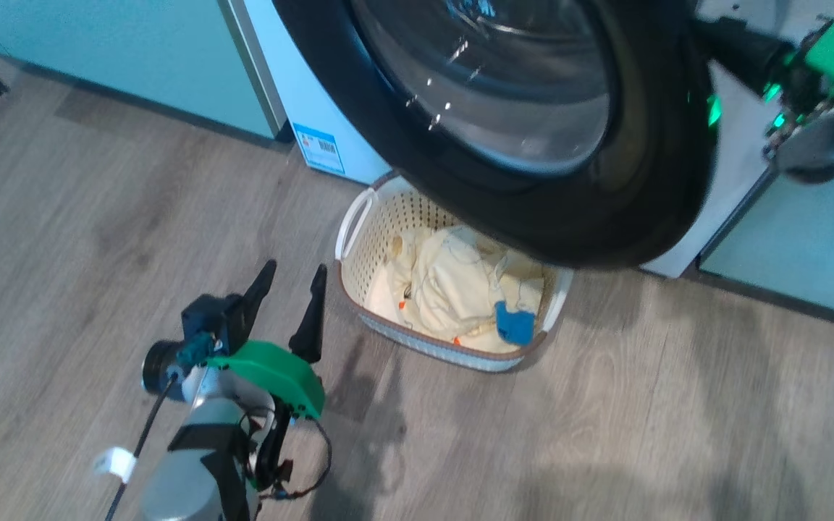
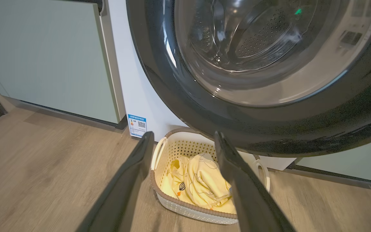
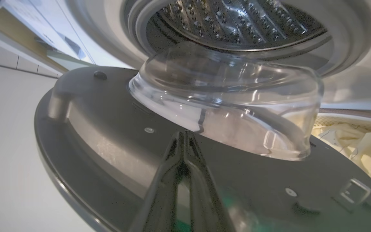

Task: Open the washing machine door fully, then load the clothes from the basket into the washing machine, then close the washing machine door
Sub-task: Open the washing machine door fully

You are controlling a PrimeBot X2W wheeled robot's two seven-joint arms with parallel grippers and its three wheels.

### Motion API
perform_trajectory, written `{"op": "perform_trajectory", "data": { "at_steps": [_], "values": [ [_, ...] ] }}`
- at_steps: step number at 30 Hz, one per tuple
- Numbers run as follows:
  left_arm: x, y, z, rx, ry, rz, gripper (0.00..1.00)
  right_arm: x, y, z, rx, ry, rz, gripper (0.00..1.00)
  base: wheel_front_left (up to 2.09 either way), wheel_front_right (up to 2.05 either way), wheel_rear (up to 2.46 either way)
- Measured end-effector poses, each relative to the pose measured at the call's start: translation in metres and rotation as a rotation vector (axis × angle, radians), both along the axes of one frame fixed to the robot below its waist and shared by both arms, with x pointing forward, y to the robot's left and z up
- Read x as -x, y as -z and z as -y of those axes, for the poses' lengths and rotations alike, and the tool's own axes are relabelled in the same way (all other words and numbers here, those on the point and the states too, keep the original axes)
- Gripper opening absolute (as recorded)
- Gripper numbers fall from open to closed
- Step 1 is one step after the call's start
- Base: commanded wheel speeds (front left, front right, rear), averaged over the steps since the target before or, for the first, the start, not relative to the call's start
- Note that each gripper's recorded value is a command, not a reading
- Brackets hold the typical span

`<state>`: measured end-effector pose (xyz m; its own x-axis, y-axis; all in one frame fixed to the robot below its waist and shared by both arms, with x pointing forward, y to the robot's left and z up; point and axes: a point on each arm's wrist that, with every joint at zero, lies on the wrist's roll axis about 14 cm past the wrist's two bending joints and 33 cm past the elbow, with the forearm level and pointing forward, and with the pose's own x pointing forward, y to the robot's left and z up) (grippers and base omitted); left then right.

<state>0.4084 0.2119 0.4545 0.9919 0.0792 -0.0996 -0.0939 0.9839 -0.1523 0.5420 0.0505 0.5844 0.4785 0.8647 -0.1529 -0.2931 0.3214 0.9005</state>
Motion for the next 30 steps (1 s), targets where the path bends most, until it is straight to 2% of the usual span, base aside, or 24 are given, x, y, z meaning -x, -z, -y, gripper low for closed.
{"op": "perform_trajectory", "data": {
  "at_steps": [7,15,30],
  "values": [
    [0.020,-0.008,-0.003,-0.020,-0.005,0.015,1.00,0.048,-0.002,-0.022,0.000,-0.117,-0.010,0.00,0.00,0.00,0.00],
    [0.036,-0.016,-0.010,-0.031,-0.022,0.037,1.00,0.091,0.003,-0.039,0.010,-0.194,-0.032,0.00,0.00,0.00,0.00],
    [0.043,-0.017,-0.015,-0.049,-0.026,0.039,1.00,0.141,0.014,-0.072,0.007,-0.334,-0.065,0.00,0.00,0.00,0.00]
  ]
}}
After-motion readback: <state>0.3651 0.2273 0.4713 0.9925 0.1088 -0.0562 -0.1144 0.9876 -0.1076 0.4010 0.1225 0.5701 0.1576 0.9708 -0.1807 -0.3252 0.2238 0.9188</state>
